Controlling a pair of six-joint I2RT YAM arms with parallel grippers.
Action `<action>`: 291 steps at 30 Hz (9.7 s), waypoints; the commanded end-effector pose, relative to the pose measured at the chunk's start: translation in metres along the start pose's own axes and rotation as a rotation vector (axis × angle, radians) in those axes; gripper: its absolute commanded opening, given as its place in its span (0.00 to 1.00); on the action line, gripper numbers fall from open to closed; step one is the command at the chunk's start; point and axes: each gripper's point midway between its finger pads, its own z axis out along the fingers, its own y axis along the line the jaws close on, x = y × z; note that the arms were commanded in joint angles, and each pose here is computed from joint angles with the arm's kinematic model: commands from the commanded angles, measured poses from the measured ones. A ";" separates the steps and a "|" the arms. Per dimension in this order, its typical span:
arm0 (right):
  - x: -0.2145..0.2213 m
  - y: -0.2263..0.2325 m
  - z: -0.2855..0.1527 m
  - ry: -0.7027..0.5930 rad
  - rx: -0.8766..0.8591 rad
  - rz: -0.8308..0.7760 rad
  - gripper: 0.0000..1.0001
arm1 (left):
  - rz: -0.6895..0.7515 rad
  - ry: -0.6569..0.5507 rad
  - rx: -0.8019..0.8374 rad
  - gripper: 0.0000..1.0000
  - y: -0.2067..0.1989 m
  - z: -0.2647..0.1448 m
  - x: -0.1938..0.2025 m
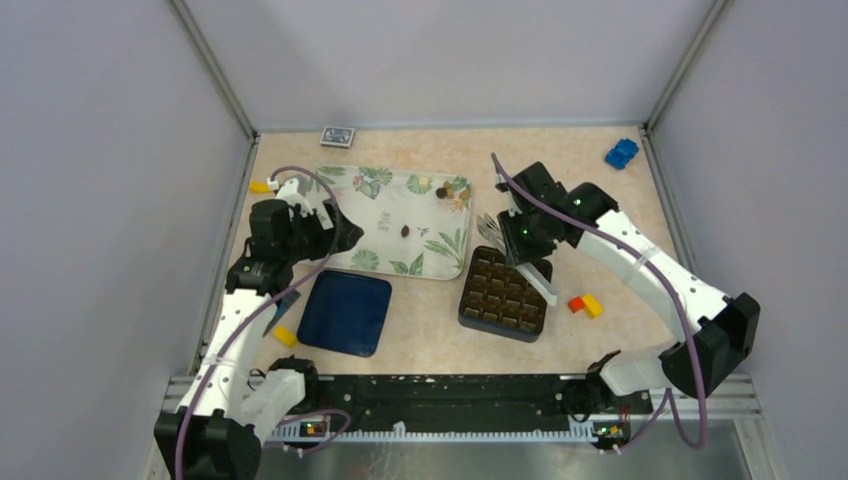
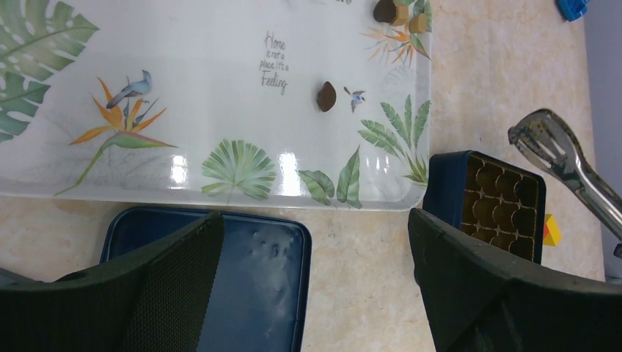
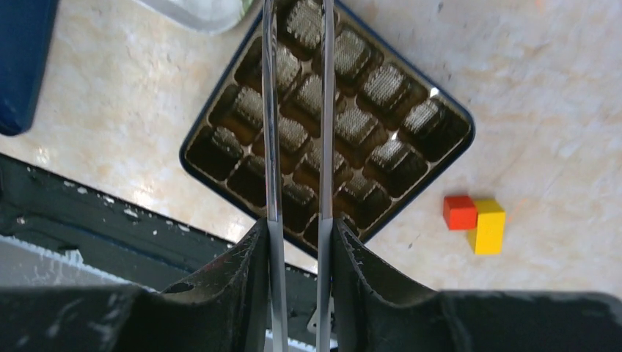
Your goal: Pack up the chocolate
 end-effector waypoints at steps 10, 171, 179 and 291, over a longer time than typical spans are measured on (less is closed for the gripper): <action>0.041 0.008 0.017 0.099 -0.045 0.041 0.17 | 0.019 -0.055 0.001 0.99 0.001 0.002 -0.011; 0.002 0.025 -0.039 -0.148 0.056 -0.193 0.19 | 0.062 0.024 -0.044 0.99 0.008 0.025 -0.024; -0.080 0.017 0.007 -0.264 0.061 -0.086 0.23 | 0.057 0.001 -0.054 0.99 0.006 0.014 -0.026; 0.091 0.026 -0.015 0.063 -0.210 -0.125 0.10 | 0.092 -0.047 -0.108 0.99 0.013 0.001 -0.032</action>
